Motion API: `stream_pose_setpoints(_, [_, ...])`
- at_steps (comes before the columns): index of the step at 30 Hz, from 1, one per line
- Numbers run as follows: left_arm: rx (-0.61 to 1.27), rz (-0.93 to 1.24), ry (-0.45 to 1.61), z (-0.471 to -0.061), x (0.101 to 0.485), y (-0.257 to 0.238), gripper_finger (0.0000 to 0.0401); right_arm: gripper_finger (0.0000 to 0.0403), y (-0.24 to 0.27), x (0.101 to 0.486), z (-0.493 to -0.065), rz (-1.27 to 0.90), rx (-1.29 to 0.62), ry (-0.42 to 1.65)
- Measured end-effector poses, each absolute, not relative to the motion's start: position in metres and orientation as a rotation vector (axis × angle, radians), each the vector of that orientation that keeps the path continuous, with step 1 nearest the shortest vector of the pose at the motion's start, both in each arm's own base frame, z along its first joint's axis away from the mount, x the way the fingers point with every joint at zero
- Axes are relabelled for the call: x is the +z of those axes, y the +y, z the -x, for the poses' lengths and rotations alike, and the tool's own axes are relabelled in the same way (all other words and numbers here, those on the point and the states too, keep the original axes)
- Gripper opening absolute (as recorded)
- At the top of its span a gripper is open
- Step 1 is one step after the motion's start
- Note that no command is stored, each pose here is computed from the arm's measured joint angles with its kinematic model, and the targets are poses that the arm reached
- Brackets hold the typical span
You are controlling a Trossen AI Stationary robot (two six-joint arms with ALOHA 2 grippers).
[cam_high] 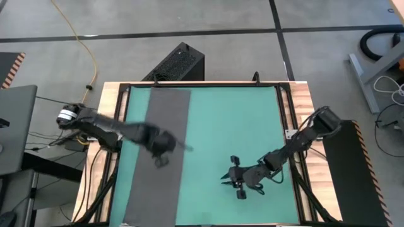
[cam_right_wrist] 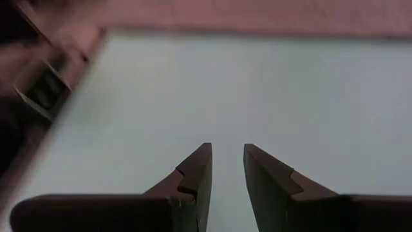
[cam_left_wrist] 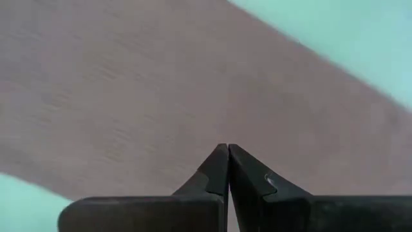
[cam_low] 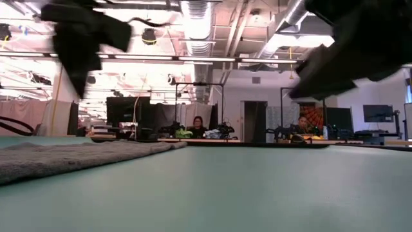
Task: Roll towel
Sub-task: Roll the gray towel
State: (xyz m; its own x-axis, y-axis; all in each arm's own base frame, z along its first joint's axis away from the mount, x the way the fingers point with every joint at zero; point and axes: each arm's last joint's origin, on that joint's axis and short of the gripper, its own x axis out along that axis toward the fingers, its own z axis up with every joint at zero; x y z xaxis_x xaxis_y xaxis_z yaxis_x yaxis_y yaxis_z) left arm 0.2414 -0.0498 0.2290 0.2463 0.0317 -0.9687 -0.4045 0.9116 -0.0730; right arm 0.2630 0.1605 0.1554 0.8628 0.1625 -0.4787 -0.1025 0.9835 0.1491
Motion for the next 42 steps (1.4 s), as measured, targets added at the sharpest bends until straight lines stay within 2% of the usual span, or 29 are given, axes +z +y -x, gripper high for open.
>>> stream_pose_setpoints(4, [0.243, 0.345, 1.305, -0.221, 0.201, -0.094, 0.0, 0.0118, 0.166, 0.149, -0.29, -0.186, 0.162, 0.422])
stream_pose_setpoints(8, [0.287, 0.395, 1.292, -0.203, 0.173, -0.113, 0.0, 0.0118, 0.172, 0.141, -0.33, -0.214, 0.213, 0.442])
stream_pose_setpoints(16, [0.363, 0.45, 1.181, -0.188, 0.139, -0.11, 0.0, 0.0118, 0.194, 0.133, -0.418, -0.102, 0.29, 0.462])
stream_pose_setpoints(25, [0.389, 0.42, 1.14, -0.187, 0.134, -0.106, 0.0, 0.0118, 0.202, 0.125, -0.474, -0.065, 0.469, 0.547])
stream_pose_setpoints(30, [0.393, 0.478, 1.109, -0.19, 0.136, -0.108, 0.0, 0.0118, 0.19, 0.119, -0.475, -0.061, 0.49, 0.681])
stream_pose_setpoints(34, [0.349, 0.506, 1.032, -0.198, 0.138, -0.112, 0.0, 0.0118, 0.184, 0.134, -0.46, 0.01, 0.523, 0.837])
stream_pose_setpoints(37, [0.325, 0.492, 0.871, -0.208, 0.144, -0.115, 0.0, 0.0118, 0.181, 0.143, -0.442, 0.085, 0.55, 0.912])
stream_pose_setpoints(42, [0.312, 0.462, 0.616, -0.223, 0.159, -0.119, 0.0, 0.0118, 0.159, 0.165, -0.402, 0.102, 0.581, 0.901])
